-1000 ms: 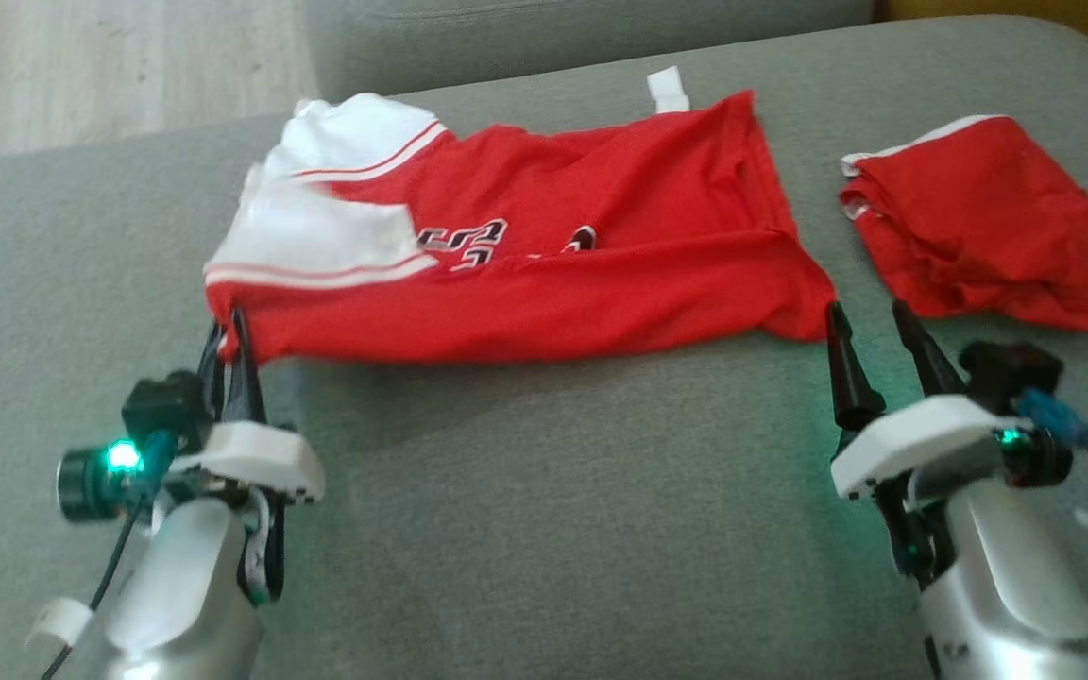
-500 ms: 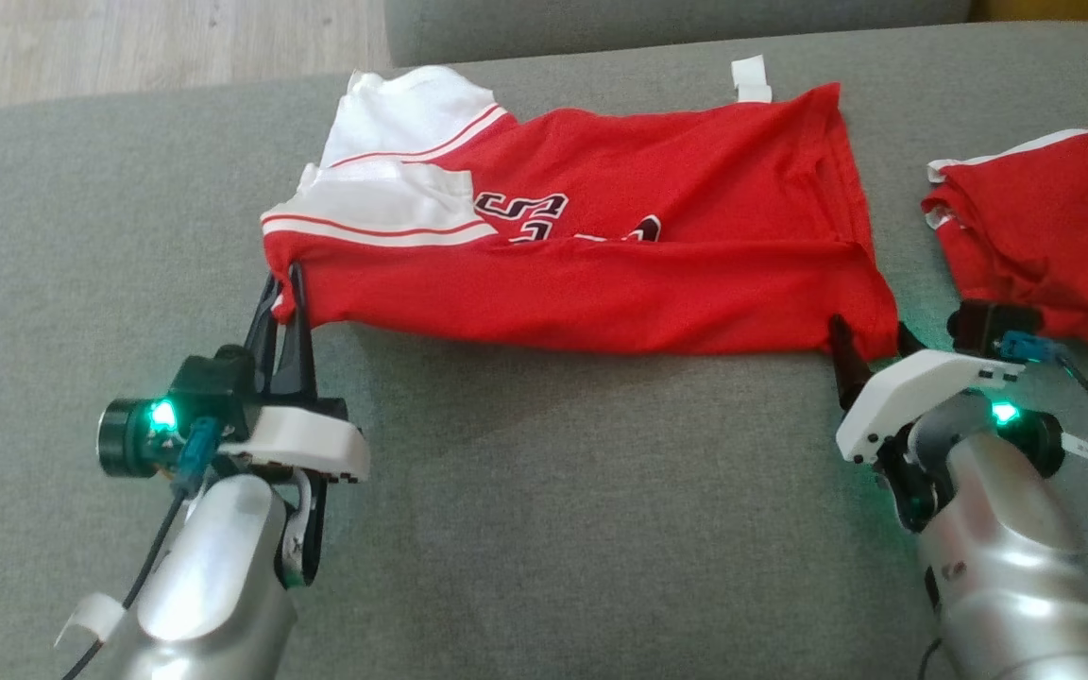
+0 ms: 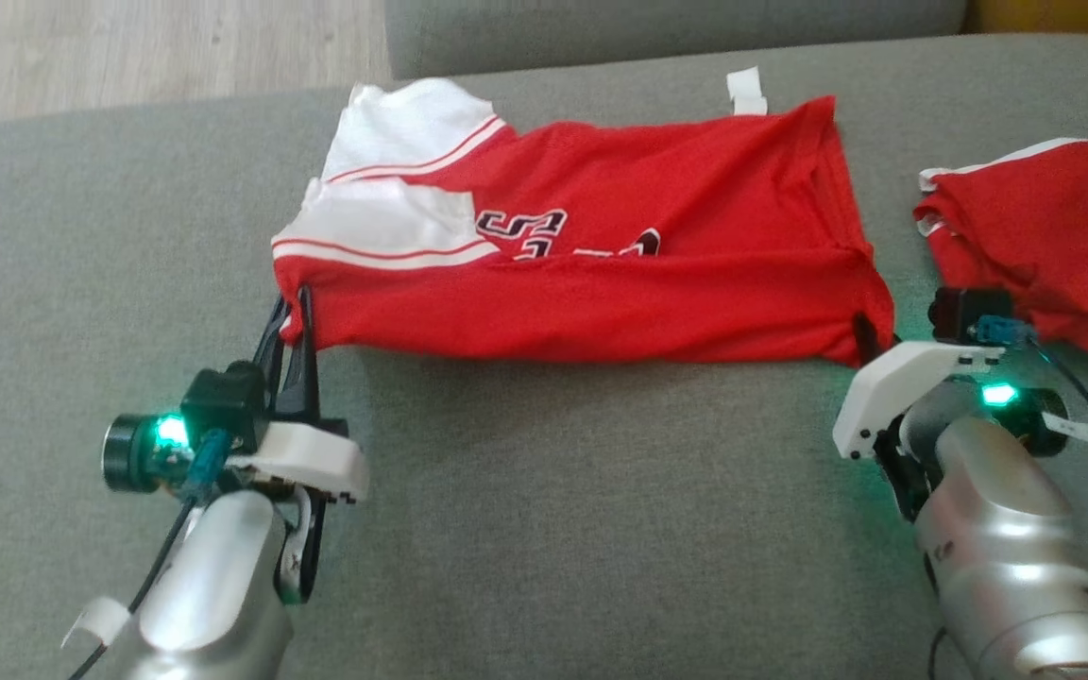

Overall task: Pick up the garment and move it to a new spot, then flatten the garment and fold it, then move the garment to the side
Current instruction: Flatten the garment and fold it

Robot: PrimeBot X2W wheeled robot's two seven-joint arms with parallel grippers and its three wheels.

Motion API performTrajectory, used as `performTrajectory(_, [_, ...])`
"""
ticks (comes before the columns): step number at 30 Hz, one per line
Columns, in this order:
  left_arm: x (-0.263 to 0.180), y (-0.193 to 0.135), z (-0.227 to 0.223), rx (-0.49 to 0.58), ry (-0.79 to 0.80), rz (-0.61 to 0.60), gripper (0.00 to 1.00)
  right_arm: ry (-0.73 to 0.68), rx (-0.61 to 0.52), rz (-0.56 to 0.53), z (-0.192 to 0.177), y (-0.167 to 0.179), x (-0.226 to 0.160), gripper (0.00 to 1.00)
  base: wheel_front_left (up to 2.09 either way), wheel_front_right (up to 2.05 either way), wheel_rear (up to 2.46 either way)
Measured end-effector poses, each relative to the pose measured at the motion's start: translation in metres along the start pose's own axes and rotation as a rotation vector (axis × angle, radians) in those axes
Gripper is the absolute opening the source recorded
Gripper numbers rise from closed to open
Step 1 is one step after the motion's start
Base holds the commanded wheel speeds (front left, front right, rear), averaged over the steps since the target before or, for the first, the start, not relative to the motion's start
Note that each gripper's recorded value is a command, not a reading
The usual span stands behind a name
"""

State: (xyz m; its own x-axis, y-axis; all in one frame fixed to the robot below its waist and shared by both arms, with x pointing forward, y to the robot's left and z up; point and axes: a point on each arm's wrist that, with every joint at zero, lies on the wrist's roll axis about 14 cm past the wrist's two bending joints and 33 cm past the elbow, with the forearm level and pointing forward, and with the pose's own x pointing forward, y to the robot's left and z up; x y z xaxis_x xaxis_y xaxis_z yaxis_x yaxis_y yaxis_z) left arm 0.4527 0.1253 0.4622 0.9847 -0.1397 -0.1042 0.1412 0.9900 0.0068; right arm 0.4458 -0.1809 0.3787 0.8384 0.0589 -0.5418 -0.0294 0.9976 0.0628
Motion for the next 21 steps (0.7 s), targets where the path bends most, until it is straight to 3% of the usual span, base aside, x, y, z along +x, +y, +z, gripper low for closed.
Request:
performTrajectory(8, [-0.023, -0.004, -0.024, 0.033, 0.108, -0.019, 0.00, -0.068, -0.019, -0.047, 0.010, -0.017, -0.021, 0.00, 0.00, 0.00, 0.00])
performTrajectory(21, [-0.074, -0.017, -0.052, 0.049, 0.228, -0.071, 0.00, 0.012, 0.008, -0.070, -0.032, -0.025, -0.067, 0.00, 0.00, 0.00, 0.00])
